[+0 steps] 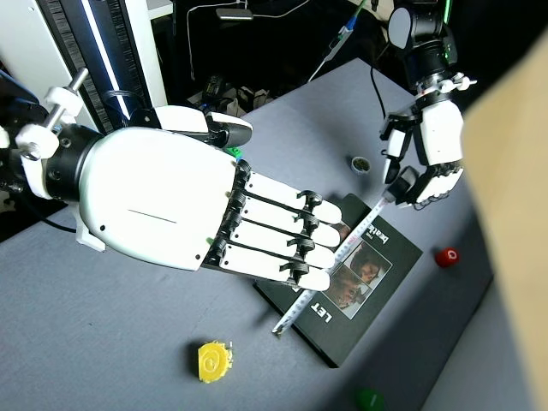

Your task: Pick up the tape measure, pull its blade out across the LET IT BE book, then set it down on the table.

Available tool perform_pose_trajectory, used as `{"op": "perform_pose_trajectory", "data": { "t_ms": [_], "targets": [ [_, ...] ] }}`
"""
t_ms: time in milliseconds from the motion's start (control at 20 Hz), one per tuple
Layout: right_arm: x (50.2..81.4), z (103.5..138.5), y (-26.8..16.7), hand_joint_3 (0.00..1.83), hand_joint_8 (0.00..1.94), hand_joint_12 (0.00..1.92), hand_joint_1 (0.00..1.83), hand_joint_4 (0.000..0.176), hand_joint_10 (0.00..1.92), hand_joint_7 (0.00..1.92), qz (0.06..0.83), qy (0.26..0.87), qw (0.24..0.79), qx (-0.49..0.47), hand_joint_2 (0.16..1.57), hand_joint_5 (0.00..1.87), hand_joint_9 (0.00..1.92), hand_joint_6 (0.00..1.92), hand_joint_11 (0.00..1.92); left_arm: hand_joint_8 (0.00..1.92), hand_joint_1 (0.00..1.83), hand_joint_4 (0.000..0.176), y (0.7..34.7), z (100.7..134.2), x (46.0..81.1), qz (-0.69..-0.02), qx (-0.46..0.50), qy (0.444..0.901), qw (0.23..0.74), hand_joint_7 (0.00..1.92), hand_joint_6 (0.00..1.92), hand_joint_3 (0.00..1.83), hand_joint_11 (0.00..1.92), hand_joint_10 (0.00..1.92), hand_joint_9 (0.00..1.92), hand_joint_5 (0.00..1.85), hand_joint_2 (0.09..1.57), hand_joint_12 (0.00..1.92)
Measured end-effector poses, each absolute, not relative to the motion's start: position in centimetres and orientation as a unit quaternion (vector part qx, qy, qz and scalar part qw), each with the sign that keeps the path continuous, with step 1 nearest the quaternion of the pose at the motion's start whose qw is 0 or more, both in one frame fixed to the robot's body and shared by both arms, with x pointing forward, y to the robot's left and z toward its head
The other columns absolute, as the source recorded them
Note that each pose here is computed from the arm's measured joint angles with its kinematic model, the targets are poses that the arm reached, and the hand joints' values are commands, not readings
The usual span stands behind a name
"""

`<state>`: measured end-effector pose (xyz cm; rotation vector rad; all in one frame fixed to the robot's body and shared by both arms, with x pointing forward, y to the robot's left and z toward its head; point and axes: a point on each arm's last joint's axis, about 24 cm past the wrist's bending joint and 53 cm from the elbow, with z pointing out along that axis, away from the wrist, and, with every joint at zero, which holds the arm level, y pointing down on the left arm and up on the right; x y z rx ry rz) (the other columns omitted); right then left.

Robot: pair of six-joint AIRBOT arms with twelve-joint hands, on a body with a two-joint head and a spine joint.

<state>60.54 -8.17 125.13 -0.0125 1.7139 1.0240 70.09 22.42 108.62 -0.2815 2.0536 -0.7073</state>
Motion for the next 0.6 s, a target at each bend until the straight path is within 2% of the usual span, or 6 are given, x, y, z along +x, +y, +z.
{"op": "perform_pose_trajectory", "data": {
  "t_ms": [350, 600],
  "targets": [
    [60.6, 125.3, -8.3, 0.00, 0.00, 0.05, 0.00, 0.000, 0.00, 0.00, 0.431, 0.718, 0.546, -0.004, 1.00, 0.00, 0.00, 0.00, 0.02, 0.91, 1.38, 0.000, 22.0, 108.8, 70.7, -0.287, -0.101, 0.828, 0.470, 1.07, 0.69, 0.00, 0.79, 1.29, 0.85, 1.04, 1.10, 1.18],
    [60.6, 125.1, -8.3, 0.00, 0.00, 0.06, 0.00, 0.000, 0.00, 0.00, 0.430, 0.721, 0.544, -0.003, 1.00, 0.00, 0.00, 0.00, 0.02, 0.88, 1.38, 0.000, 23.6, 110.7, 72.4, -0.276, -0.100, 0.815, 0.499, 1.08, 0.69, 0.00, 0.79, 1.28, 0.88, 1.03, 1.09, 1.18]
  ]
}}
